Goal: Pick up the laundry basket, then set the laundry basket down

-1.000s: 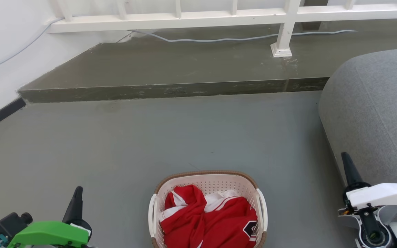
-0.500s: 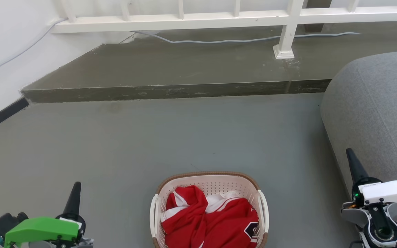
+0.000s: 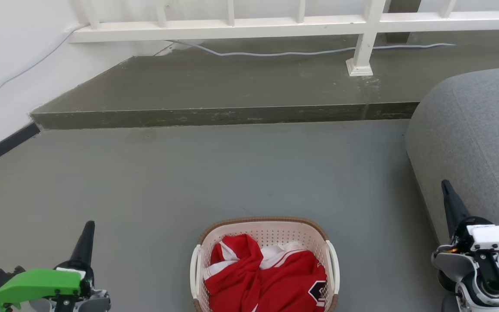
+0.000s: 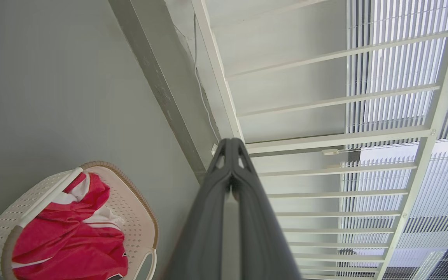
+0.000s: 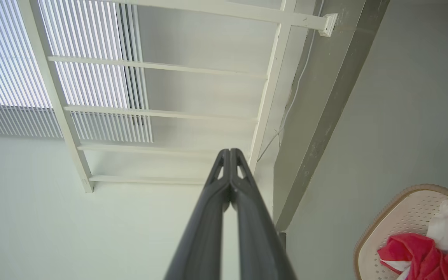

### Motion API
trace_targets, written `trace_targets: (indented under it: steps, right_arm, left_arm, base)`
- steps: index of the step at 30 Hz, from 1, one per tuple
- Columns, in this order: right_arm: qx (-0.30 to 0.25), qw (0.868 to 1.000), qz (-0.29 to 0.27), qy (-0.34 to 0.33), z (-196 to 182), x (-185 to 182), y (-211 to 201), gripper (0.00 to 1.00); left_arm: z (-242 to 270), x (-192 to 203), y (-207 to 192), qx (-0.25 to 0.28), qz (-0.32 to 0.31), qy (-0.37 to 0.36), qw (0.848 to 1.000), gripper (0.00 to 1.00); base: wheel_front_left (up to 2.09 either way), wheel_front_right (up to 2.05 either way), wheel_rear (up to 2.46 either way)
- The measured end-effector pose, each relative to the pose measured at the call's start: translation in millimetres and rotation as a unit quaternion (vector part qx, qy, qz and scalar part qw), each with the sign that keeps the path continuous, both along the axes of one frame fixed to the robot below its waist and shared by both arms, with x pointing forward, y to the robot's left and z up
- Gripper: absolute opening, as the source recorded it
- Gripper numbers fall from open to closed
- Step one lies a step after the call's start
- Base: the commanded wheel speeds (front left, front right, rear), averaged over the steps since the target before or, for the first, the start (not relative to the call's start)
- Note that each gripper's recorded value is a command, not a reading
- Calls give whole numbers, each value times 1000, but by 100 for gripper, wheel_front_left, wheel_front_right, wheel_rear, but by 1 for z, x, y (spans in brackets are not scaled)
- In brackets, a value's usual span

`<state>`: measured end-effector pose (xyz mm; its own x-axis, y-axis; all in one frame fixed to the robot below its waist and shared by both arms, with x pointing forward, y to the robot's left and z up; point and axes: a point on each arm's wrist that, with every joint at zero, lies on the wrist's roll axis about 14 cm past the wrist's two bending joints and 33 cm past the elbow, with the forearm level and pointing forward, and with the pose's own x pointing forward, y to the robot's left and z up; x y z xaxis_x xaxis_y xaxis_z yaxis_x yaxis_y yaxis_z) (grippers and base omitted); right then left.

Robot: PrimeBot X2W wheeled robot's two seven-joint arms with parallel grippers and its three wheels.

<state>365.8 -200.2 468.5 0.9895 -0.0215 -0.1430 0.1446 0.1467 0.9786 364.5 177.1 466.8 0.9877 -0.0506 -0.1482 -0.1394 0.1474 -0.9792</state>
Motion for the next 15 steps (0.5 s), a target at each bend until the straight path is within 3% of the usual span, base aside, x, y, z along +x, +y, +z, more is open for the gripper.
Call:
trace_targets:
  steps: [11, 15]
  right_arm:
    - [75, 997, -14, -20, 7, 5, -5, 0]
    - [76, 997, -13, -24, 9, 6, -5, 0]
  left_arm:
    - [8, 5, 9, -70, 19, -17, 997, 0]
    - [8, 5, 10, -71, 22, -18, 997, 0]
  base:
    - [0, 0, 0]
    - [0, 0, 0]
